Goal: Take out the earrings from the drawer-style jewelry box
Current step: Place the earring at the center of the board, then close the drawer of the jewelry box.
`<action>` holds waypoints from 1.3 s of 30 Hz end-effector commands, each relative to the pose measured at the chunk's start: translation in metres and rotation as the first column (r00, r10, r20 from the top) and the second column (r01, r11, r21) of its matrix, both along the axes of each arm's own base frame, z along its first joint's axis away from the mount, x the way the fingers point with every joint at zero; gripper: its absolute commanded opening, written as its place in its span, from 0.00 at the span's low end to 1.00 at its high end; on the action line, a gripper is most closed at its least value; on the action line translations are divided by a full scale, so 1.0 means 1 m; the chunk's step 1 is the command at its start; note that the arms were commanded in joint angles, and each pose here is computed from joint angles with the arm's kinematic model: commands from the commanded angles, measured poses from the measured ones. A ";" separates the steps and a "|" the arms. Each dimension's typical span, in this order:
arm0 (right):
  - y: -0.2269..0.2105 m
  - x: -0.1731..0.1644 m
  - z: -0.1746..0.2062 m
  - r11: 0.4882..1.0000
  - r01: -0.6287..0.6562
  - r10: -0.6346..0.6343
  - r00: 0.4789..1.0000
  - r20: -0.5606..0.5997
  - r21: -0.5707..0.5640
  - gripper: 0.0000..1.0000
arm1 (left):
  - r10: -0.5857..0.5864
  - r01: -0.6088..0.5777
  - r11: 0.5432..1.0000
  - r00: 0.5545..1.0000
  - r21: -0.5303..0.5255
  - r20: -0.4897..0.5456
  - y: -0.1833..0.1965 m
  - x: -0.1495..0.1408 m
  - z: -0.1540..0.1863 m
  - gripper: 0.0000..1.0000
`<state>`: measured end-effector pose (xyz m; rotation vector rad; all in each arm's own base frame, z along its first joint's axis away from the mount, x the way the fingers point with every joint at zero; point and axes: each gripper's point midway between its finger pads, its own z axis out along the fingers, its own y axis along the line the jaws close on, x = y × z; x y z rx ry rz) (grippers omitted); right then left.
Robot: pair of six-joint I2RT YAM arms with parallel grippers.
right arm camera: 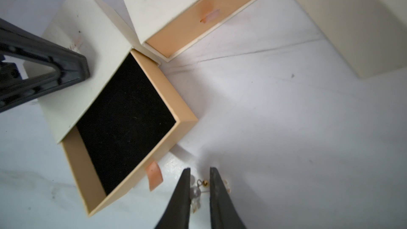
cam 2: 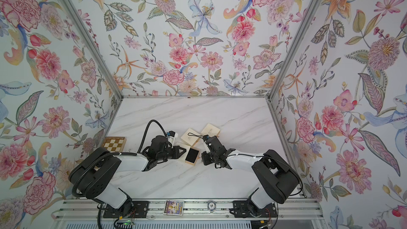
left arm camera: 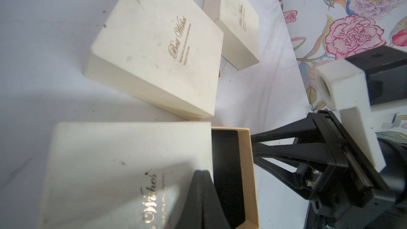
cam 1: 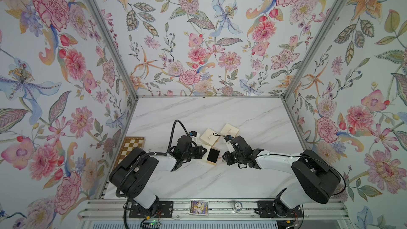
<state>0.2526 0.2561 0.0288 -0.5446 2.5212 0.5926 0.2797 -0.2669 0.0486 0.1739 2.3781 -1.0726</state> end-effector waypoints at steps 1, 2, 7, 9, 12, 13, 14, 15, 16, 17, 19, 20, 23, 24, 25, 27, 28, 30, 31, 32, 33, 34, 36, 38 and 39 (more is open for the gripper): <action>0.007 0.004 0.008 1.000 -0.009 0.008 1.000 0.009 0.012 0.23 | 0.050 -0.005 0.981 0.972 0.193 -0.230 0.035 -0.038 -0.063 0.00; 0.007 0.004 0.008 1.000 -0.009 0.009 1.000 0.010 0.009 0.24 | 0.050 -0.006 0.982 0.973 0.190 -0.227 0.034 -0.037 -0.061 0.00; 0.005 0.004 0.016 1.000 -0.013 0.013 1.000 0.026 0.004 0.27 | 0.037 -0.004 0.986 0.980 0.165 -0.195 0.028 -0.030 -0.041 0.00; 0.005 0.005 0.018 1.000 -0.015 0.015 0.999 0.032 0.005 0.28 | 0.033 -0.004 0.987 0.984 0.162 -0.176 0.026 -0.026 -0.031 0.00; 0.004 0.004 0.019 1.000 -0.017 0.017 0.999 0.033 0.002 0.30 | 0.023 0.000 0.987 0.990 0.161 -0.142 0.024 -0.021 -0.014 0.00; 0.004 0.004 0.019 1.000 -0.017 0.017 0.999 0.031 0.002 0.30 | 0.019 0.004 0.986 0.990 0.166 -0.137 0.024 -0.020 -0.011 0.00; 0.003 0.004 0.018 1.000 -0.016 0.016 0.999 0.029 0.001 0.30 | 0.018 0.005 0.986 0.991 0.168 -0.134 0.024 -0.019 -0.009 0.00; 0.003 0.004 0.018 1.000 -0.015 0.015 0.999 0.029 0.000 0.30 | 0.018 0.005 0.985 0.991 0.175 -0.133 0.025 -0.018 -0.009 0.00; 0.003 0.003 0.017 1.000 -0.017 0.017 1.000 0.025 -0.001 0.31 | 0.017 0.007 0.984 0.991 0.178 -0.131 0.024 -0.018 -0.008 0.00; 0.003 0.004 0.016 1.000 -0.016 0.017 1.000 0.024 -0.002 0.31 | 0.018 0.006 0.984 0.991 0.179 -0.133 0.025 -0.018 -0.009 0.00; 0.003 0.003 0.016 1.000 -0.017 0.017 1.000 0.023 -0.001 0.31 | 0.015 0.010 0.984 0.990 0.178 -0.139 0.024 -0.019 -0.011 0.00; 0.004 0.003 0.016 1.000 -0.018 0.018 1.000 0.021 0.002 0.32 | 0.016 0.009 0.984 0.990 0.178 -0.141 0.024 -0.019 -0.012 0.00; 0.005 0.003 0.020 1.000 -0.016 0.015 1.000 0.026 0.027 0.35 | 0.022 0.003 0.985 0.989 0.172 -0.145 0.024 -0.020 -0.014 0.00; 0.006 0.003 0.021 0.999 -0.015 0.014 1.000 0.027 0.040 0.36 | 0.026 -0.001 0.986 0.989 0.169 -0.144 0.025 -0.019 -0.014 0.00; 0.006 0.003 0.022 0.999 -0.013 0.011 1.000 0.027 0.050 0.36 | 0.027 -0.002 0.986 0.989 0.168 -0.146 0.025 -0.020 -0.014 0.00; 0.005 0.004 0.023 0.998 -0.009 0.008 1.000 0.024 0.058 0.38 | 0.030 -0.005 0.986 0.989 0.169 -0.144 0.026 -0.020 -0.014 0.00; 0.004 0.003 0.022 0.998 -0.009 0.008 1.000 0.021 0.056 0.39 | 0.031 -0.006 0.986 0.989 0.168 -0.143 0.026 -0.020 -0.014 0.00; 0.003 0.004 0.022 0.999 -0.006 0.005 1.000 0.017 0.054 0.40 | 0.032 -0.006 0.985 0.989 0.172 -0.144 0.027 -0.021 -0.015 0.00; 0.002 0.003 0.021 0.999 -0.005 0.004 1.000 0.015 0.052 0.40 | 0.028 -0.003 0.985 0.989 0.173 -0.144 0.027 -0.021 -0.016 0.00; 0.002 0.003 0.020 0.999 -0.004 0.003 1.000 0.015 0.052 0.41 | 0.030 -0.004 0.985 0.989 0.175 -0.145 0.027 -0.022 -0.016 0.00; 0.001 0.003 0.020 0.999 -0.002 0.001 1.000 0.014 0.053 0.41 | 0.030 -0.004 0.984 0.989 0.176 -0.147 0.028 -0.022 -0.017 0.00; 0.000 0.003 0.021 0.999 0.000 -0.001 1.000 0.013 0.054 0.41 | 0.031 -0.004 0.984 0.989 0.177 -0.148 0.028 -0.022 -0.018 0.00; 0.000 0.003 0.021 0.998 0.004 -0.004 1.000 0.013 0.062 0.42 | 0.033 -0.006 0.984 0.988 0.175 -0.149 0.028 -0.022 -0.019 0.00; 0.000 0.002 0.022 0.998 0.003 -0.004 1.000 0.014 0.069 0.42 | 0.033 -0.006 0.985 0.988 0.175 -0.150 0.028 -0.023 -0.020 0.00; -0.001 0.003 0.023 0.997 0.006 -0.007 1.000 0.014 0.074 0.43 | 0.034 -0.007 0.985 0.988 0.175 -0.150 0.028 -0.023 -0.020 0.00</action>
